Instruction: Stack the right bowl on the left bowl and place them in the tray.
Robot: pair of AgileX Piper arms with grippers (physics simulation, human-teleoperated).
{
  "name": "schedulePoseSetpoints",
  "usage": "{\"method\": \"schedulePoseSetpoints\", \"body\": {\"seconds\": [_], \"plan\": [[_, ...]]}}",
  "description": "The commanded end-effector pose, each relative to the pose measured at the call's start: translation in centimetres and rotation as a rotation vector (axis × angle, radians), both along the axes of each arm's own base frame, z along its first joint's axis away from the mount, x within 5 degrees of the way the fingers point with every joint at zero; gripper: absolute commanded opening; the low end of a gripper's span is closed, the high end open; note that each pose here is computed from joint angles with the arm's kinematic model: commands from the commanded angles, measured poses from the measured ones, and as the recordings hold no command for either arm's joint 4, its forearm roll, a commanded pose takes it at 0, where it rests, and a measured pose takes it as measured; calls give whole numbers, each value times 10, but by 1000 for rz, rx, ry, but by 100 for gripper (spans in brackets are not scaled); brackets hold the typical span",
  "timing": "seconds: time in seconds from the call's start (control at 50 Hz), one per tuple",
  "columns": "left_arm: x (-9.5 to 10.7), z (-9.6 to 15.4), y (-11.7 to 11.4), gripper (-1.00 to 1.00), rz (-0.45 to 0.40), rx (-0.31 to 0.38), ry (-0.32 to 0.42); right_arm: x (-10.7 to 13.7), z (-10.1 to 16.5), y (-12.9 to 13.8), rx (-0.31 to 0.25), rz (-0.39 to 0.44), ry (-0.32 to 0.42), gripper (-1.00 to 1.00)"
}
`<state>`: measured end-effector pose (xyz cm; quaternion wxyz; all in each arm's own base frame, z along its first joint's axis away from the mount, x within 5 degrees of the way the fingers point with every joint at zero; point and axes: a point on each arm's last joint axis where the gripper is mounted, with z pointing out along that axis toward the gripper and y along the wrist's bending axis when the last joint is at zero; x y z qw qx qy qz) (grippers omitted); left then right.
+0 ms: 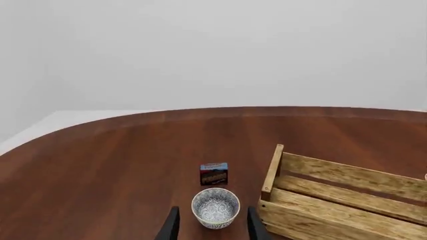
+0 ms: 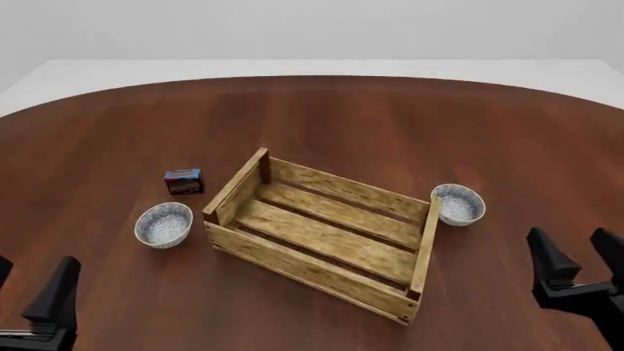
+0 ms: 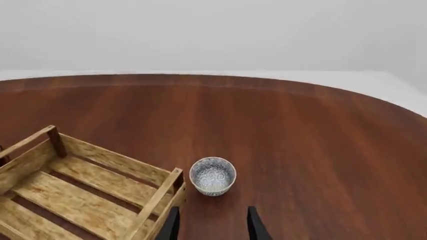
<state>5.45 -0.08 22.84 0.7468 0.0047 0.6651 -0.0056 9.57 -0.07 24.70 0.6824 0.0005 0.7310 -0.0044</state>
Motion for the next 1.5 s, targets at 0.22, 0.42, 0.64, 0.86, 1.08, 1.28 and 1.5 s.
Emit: {"method": "schedulePoseSetpoints", "body": {"seconds": [0.22, 0.42, 0.64, 0.86, 1.08, 1.28, 1.5], "plan": [[-2, 6, 0, 100, -5, 1, -2, 55, 54, -5, -32, -26, 162, 100], [-3, 9, 0, 100, -9, -1, -5, 84, 69, -3, -43, -5, 242, 100], [-3, 9, -1, 100, -13, -12, -7, 119, 75, -11, -59, -31, 335, 100], [-3, 10, -1, 100, -19, -25, -5, 149, 70, -18, -58, -48, 400, 100], [-4, 12, 0, 100, -9, -15, -9, 172, 61, -23, -66, -53, 445, 100], [-4, 12, 0, 100, -5, -16, -3, 190, 54, -29, -91, -56, 482, 100], [-4, 11, 0, 100, -10, -21, -8, 205, 38, -30, -87, -52, 531, 100]]}}
